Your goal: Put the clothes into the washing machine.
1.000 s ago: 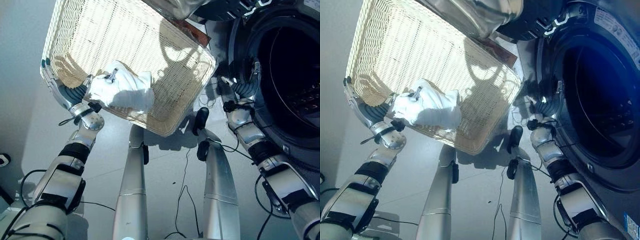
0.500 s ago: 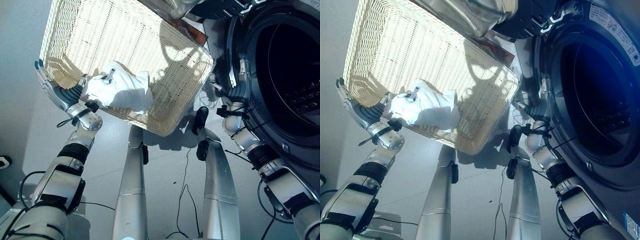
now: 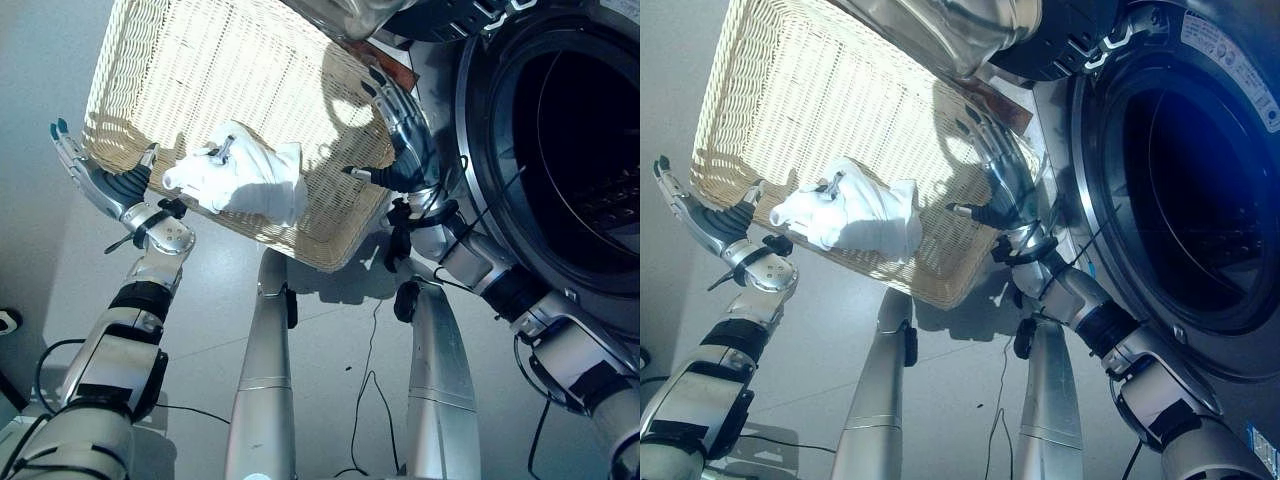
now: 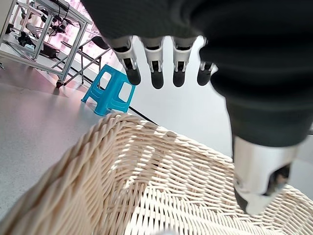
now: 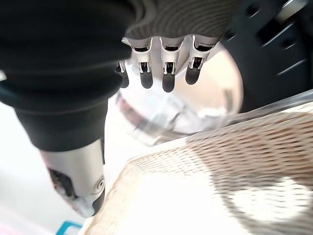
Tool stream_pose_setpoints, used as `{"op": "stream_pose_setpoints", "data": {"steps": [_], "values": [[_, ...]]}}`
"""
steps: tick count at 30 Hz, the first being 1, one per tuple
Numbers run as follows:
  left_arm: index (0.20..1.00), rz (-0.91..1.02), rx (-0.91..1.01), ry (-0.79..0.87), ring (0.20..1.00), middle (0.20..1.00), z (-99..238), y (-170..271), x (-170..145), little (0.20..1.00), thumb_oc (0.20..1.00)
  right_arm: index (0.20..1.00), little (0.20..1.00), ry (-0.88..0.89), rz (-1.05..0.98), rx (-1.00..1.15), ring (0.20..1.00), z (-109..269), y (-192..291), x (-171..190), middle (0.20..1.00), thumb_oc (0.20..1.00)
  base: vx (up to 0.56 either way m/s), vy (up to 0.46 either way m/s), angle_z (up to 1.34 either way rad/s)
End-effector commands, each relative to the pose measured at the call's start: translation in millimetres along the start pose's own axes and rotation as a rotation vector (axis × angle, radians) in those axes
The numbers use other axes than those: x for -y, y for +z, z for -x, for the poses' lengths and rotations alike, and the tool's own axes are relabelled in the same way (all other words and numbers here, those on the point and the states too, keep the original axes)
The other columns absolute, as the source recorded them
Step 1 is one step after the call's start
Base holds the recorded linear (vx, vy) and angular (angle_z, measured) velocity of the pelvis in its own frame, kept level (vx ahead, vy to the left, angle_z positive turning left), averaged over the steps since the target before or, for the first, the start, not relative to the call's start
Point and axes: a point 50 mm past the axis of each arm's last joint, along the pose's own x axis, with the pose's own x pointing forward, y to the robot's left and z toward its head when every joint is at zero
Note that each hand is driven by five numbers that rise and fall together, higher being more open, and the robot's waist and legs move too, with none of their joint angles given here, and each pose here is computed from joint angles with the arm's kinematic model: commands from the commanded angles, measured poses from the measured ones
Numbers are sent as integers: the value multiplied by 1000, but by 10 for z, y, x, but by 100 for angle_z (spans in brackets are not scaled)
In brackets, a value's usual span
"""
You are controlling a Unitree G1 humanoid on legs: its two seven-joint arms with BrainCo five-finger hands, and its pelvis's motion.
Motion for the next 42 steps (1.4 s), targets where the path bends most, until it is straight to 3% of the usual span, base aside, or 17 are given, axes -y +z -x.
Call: {"op": "stream_pose_setpoints", "data": {"steps": [1, 10, 18, 33, 42], "values": [[1000, 22, -21, 67, 1000, 1000, -171, 48, -48, 1000, 1000, 1000, 1000, 72, -66, 147, 1000, -64, 306, -131, 1000, 1000, 3, -11, 3], [1000, 137, 34, 16, 1000, 1000, -204, 282, 87, 1000, 1000, 1000, 1000, 228, -7, 72, 1000, -289, 300, -402, 1000, 1000, 9, -4, 6], [1000, 291, 144, -31, 1000, 1000, -166, 762, 312, 1000, 1000, 1000, 1000, 355, 65, -101, 1000, -473, 91, -573, 1000, 1000, 16, -35, 8], [1000, 655, 387, -172, 1000, 1000, 322, 1469, 458, 1000, 1000, 1000, 1000, 417, 210, -381, 1000, -581, -235, -609, 1000, 1000, 36, -10, 13], [1000, 732, 453, -207, 1000, 1000, 493, 1526, 378, 1000, 1000, 1000, 1000, 552, 219, -400, 1000, -486, -221, -746, 1000, 1000, 30, -13, 5]]}}
